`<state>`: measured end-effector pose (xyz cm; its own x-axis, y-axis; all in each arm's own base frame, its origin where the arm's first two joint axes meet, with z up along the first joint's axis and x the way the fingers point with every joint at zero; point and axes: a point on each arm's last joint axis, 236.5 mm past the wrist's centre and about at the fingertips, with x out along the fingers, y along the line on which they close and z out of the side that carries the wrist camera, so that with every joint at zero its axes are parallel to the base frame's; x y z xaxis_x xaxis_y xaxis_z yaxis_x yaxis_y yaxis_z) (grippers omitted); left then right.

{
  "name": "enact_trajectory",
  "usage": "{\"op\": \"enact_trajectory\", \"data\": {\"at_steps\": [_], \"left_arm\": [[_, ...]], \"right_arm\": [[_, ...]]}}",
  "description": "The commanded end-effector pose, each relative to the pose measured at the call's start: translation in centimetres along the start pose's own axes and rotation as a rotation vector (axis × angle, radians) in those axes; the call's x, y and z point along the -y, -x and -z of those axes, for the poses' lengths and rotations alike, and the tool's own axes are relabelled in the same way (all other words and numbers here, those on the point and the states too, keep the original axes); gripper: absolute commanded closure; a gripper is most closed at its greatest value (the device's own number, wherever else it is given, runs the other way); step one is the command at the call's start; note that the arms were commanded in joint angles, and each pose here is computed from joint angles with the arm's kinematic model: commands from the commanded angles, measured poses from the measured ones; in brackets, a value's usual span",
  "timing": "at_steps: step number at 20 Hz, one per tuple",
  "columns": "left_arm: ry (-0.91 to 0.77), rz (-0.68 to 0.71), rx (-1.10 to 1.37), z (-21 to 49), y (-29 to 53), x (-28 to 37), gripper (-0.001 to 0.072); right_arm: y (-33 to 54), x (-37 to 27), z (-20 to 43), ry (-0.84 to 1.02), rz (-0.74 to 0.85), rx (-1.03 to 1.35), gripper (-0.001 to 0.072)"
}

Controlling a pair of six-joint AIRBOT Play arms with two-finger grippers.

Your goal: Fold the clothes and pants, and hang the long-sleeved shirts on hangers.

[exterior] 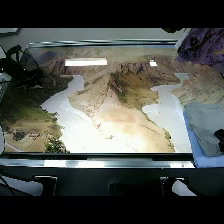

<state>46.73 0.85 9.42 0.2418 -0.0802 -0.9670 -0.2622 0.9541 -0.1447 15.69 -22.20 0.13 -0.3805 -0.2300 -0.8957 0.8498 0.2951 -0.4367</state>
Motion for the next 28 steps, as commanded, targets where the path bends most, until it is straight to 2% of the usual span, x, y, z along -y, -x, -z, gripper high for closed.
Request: {"op": "enact_trajectory", "data": {"at_steps": [1,8,9,10,11,12,14,16,18,19,21,23,24,28], "left_arm": [[0.0,0.0,0.0,0.0,0.0,0.0,0.0688],[0.0,0.0,0.0,0.0,0.0,0.0,0.0688],[0.0,0.0,0.0,0.0,0.0,0.0,0.0688],[0.0,0.0,0.0,0.0,0.0,0.0,0.0688],[0.0,0.0,0.0,0.0,0.0,0.0,0.0688],[0.0,0.0,0.0,0.0,0.0,0.0,0.0688],[0.0,0.0,0.001,0.0,0.1,0.0,0.0688],[-0.005,0.002,0.01,0.0,0.4,0.0,0.0689],[-0.071,0.007,0.041,-0.2,1.6,0.1,0.0689],[-0.097,0.011,0.065,-0.3,2.5,0.3,0.0689],[-0.105,0.02,0.117,-0.4,4.6,0.5,0.069],[-0.125,0.034,0.176,-0.1,6.7,1.1,0.069],[-0.149,0.039,0.198,0.3,7.4,1.4,0.069],[-0.268,0.051,0.248,4.1,8.4,2.1,0.069]], "right_arm": [[-1.4,0.9,0.9,0.01,0.056,-0.021,0.0682],[-1.8,1.7,0.2,0.008,0.099,0.014,0.0679],[-1.8,1.8,0.3,0.009,0.1,0.012,0.0658],[-1.8,1.8,0.3,0.008,0.103,0.009,0.0504],[-1.8,1.8,0.4,0.01,0.104,0.007,0.0262],[-1.8,1.8,0.3,0.029,0.101,0.009,0.0128],[-1.1,0.8,-0.9,0.106,0.053,0.051,0.0136],[1.4,-2.8,-2.7,0.164,-0.128,0.114,0.035],[6.4,-9.0,-3.7,0.243,-0.425,0.201,0.0508],[10.0,-12.3,-3.9,0.314,-0.572,0.276,0.0546],[16.6,-17.6,-1.9,0.486,-0.765,0.426,0.0649],[21.0,-21.5,2.9,0.677,-0.858,0.522,0.0659],[22.2,-23.0,5.8,0.766,-0.88,0.543,0.0682],[25.5,-26.8,18.0,1.117,-0.947,0.607,0.0683]]}}
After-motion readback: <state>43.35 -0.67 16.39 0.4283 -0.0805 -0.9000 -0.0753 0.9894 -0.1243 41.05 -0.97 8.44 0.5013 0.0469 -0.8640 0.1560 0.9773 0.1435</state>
